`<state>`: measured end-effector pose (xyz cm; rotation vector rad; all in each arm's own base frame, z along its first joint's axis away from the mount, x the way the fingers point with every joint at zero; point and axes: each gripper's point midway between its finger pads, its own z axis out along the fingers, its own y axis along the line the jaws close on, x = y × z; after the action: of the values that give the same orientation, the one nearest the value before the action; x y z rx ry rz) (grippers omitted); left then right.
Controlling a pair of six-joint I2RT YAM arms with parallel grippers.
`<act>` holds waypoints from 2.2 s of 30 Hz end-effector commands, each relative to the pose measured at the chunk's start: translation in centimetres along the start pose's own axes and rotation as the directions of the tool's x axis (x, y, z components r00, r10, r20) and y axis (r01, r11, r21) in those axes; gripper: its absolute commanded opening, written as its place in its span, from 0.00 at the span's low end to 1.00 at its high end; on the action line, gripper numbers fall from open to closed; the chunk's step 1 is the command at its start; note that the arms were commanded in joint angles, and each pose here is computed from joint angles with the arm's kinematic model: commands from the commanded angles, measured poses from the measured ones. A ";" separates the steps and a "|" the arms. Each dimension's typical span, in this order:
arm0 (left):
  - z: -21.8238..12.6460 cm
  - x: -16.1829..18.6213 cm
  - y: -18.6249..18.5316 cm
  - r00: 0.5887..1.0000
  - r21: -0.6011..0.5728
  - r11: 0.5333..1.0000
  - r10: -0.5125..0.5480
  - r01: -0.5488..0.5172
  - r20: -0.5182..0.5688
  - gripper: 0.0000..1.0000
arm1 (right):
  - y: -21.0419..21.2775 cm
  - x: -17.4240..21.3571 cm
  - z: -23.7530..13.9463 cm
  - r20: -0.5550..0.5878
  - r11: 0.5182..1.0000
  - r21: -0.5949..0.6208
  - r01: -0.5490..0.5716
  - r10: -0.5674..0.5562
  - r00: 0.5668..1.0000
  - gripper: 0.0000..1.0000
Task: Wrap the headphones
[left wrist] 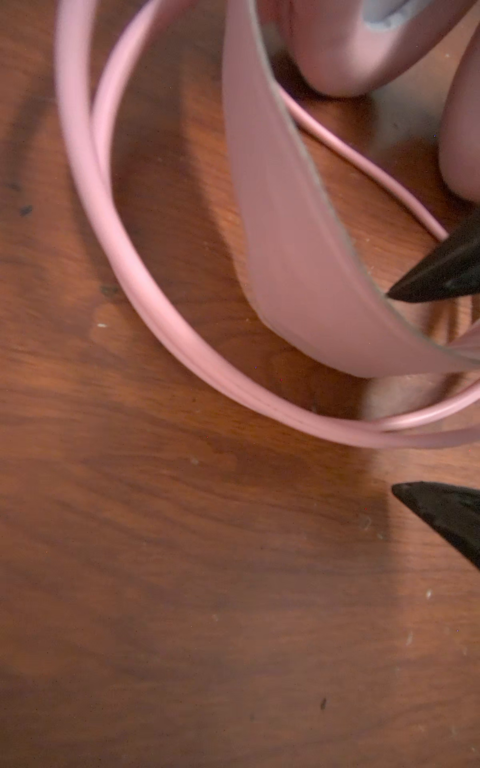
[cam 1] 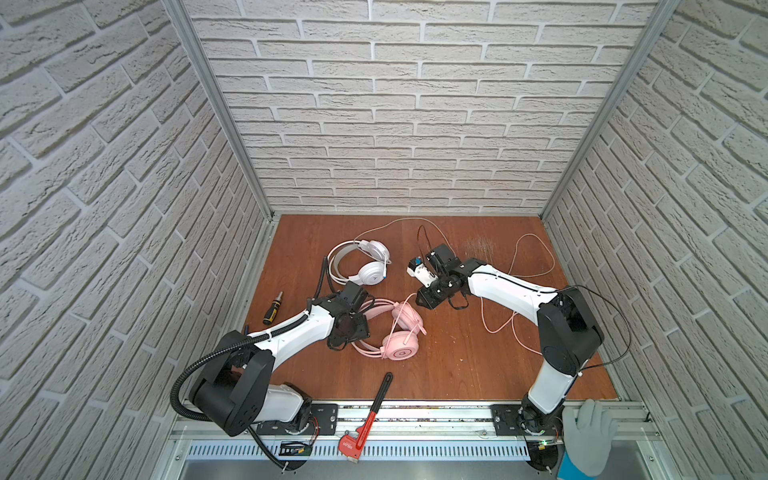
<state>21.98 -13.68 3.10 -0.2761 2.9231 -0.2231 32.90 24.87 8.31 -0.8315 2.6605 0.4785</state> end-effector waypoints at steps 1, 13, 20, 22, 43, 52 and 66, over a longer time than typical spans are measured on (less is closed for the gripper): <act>-0.1 -1.1 0.0 0.999 -0.024 0.998 0.053 -0.053 0.008 0.68 | 0.0 -0.1 0.4 0.008 1.000 -0.015 -0.008 0.008 1.000 0.29; 0.5 -1.8 0.1 0.981 -0.083 0.980 0.173 -0.180 -0.088 0.58 | -0.3 0.3 0.2 -0.009 1.000 0.005 -0.005 0.005 1.000 0.29; 0.9 -0.9 0.3 0.975 -0.078 0.978 0.181 -0.192 -0.126 0.57 | -0.2 0.4 0.4 -0.016 1.000 -0.002 -0.002 0.002 1.000 0.29; 1.0 -0.9 0.3 0.975 -0.078 0.979 0.179 -0.190 -0.133 0.57 | -0.2 0.4 0.5 -0.018 1.000 -0.007 -0.001 0.001 1.000 0.29; 1.3 -1.0 -0.1 0.971 -0.078 0.978 0.178 -0.192 -0.158 0.00 | -0.2 0.4 0.1 -0.006 1.000 -0.018 0.000 0.000 1.000 0.30; 0.1 -1.9 -1.4 0.975 -0.023 0.982 0.186 -0.190 -0.123 0.00 | -0.6 -0.1 -0.2 0.010 1.000 -0.028 -0.009 0.010 1.000 0.30; -3.1 -2.0 -2.5 0.983 0.096 0.981 0.172 -0.165 -0.065 0.00 | -0.5 -2.0 0.1 0.066 0.997 -0.078 -0.009 0.014 0.998 0.33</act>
<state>23.94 -14.56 5.43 -0.0174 2.9907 -0.2392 33.64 24.66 8.28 -0.7996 2.6549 0.5622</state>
